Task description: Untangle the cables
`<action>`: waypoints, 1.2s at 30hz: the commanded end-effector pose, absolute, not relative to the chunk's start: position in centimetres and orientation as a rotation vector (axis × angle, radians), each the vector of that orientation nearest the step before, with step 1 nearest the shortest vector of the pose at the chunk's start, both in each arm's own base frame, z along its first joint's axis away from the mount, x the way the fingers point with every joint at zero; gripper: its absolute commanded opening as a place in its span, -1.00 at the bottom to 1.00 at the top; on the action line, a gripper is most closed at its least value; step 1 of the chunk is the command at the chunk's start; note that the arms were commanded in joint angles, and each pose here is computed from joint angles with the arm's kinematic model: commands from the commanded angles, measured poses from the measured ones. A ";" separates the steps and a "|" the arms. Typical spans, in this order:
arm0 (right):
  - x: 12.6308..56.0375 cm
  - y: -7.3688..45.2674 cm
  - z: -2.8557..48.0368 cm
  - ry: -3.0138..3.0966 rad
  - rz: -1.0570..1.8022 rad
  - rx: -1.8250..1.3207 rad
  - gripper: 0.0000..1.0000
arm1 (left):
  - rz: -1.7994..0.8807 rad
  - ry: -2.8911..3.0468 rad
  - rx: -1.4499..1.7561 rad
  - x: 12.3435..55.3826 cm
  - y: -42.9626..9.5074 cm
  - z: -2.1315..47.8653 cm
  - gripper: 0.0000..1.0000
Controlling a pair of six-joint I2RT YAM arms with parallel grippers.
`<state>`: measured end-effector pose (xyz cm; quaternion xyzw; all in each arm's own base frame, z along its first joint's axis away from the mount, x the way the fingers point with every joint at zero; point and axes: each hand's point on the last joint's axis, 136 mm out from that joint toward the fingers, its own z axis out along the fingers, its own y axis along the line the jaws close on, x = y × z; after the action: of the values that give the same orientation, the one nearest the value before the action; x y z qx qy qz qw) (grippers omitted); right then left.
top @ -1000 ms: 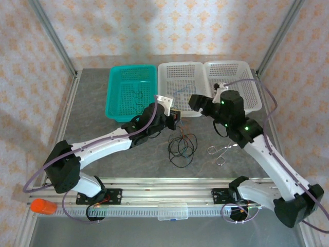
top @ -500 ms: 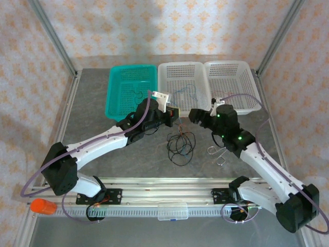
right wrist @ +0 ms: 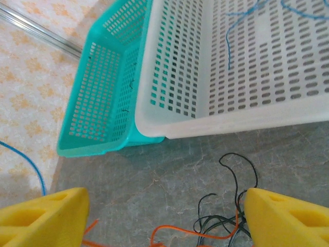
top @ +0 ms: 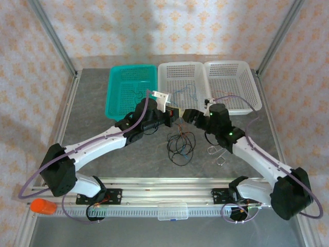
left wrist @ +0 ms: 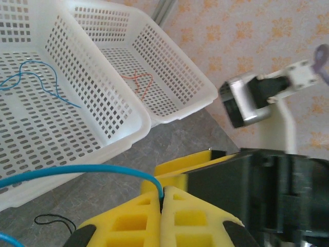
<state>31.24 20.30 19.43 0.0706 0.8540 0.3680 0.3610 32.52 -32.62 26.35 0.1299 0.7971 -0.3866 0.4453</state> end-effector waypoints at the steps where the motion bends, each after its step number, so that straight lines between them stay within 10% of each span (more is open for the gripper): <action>1: 31.0 21.8 18.9 2.211 1.048 0.178 0.58 | -1.013 1.878 0.334 32.3 -32.7 29.9 -1.00; 24: 29.1 21.8 6.9 2.573 0.873 0.255 0.10 | -0.986 1.735 0.353 31.7 -31.3 38.3 -1.00; 36: 28.4 19.5 13.4 2.357 0.772 0.063 0.18 | -0.925 1.671 0.242 32.9 -27.3 43.0 -1.00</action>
<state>28.19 20.76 10.17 0.0568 0.9124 0.3167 0.2529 32.72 -28.39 41.98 0.1120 0.7107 -0.4060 0.5634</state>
